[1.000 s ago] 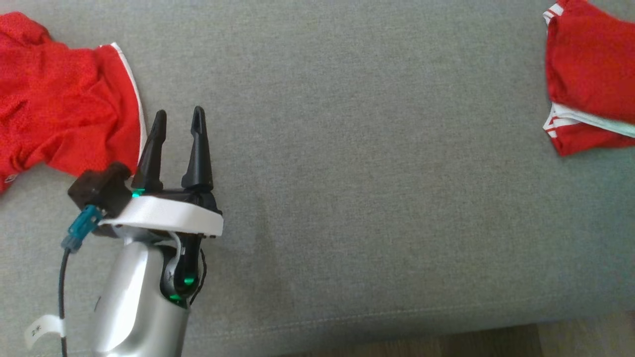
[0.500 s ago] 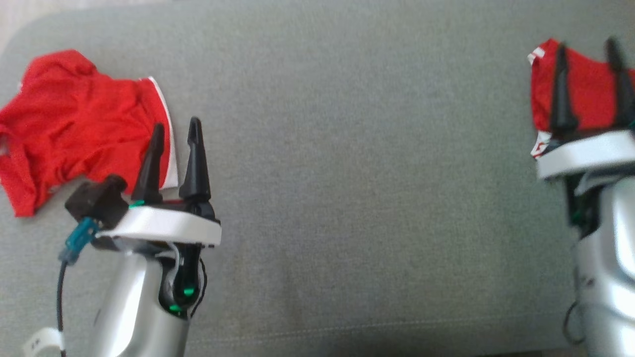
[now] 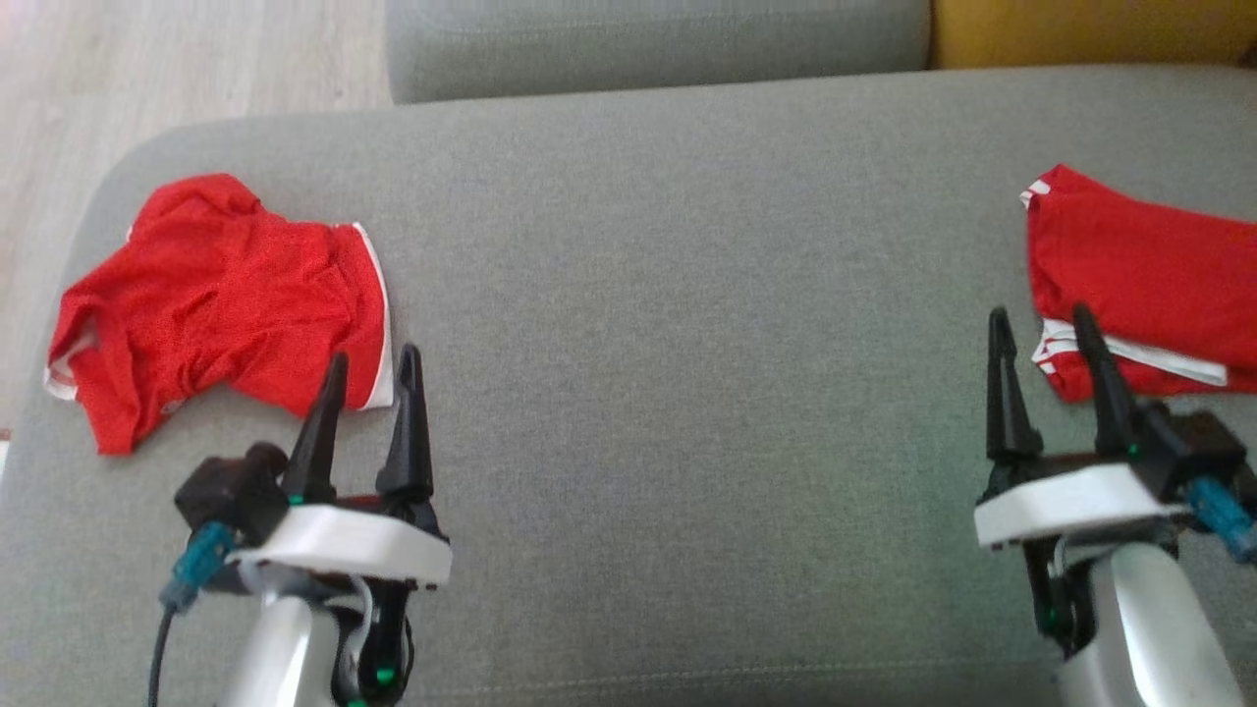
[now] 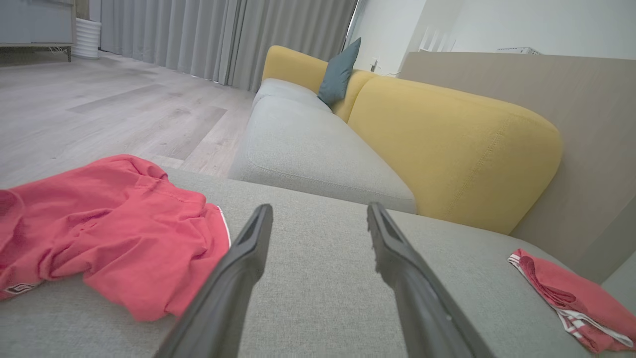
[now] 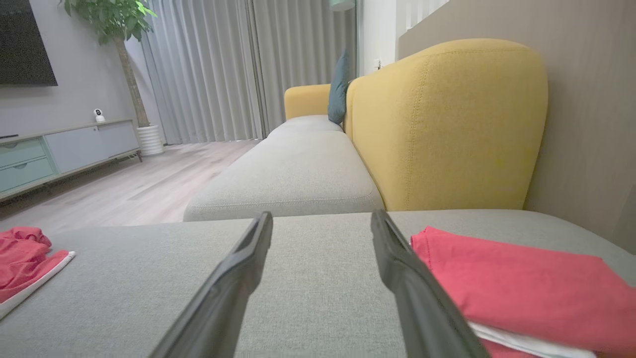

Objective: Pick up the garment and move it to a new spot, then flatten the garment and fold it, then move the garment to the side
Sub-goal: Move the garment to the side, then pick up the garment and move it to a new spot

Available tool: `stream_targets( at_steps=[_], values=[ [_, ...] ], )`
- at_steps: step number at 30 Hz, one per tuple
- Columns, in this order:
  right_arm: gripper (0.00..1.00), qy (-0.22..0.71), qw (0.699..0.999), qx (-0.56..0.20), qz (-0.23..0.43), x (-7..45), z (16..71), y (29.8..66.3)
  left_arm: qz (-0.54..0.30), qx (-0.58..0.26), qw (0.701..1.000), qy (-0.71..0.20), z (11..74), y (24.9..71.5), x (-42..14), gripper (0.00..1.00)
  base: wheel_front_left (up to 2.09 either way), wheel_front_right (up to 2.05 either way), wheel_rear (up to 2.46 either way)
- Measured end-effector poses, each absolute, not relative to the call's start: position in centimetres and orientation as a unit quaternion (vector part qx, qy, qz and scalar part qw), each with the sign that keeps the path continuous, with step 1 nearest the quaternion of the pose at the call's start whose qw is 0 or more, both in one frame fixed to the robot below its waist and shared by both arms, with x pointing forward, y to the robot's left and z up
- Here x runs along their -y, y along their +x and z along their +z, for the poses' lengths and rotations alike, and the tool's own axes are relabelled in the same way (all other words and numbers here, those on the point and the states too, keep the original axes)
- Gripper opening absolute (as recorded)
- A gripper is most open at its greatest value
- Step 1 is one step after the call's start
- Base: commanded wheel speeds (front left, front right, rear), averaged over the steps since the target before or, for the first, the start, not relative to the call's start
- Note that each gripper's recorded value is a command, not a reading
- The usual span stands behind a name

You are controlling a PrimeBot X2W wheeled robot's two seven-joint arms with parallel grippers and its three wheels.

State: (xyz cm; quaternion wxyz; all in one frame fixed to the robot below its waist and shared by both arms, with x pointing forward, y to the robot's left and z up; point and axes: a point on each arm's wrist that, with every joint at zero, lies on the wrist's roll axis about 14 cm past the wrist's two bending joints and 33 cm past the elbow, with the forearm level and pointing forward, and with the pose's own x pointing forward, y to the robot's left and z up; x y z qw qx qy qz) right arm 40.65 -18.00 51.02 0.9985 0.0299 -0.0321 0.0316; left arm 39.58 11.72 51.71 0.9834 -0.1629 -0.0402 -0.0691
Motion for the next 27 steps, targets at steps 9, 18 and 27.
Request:
stream_targets(
  at_steps=[9,18,27],
  values=[
    [1.00,0.064,0.997,0.042,0.026,18.0,51.1,39.2,-0.071,0.049,0.984,-0.156,52.2,38.6,-11.5,1.00,0.00,0.00,0.00],
    [1.00,0.066,0.997,0.037,0.025,18.0,50.8,39.0,-0.072,0.048,0.985,-0.151,52.2,38.6,-11.4,1.00,0.00,0.00,0.00],
    [1.00,0.070,0.996,0.039,0.026,18.0,50.8,38.9,-0.079,0.046,0.984,-0.151,52.1,38.5,-11.0,1.00,0.00,0.00,0.00]
  ],
)
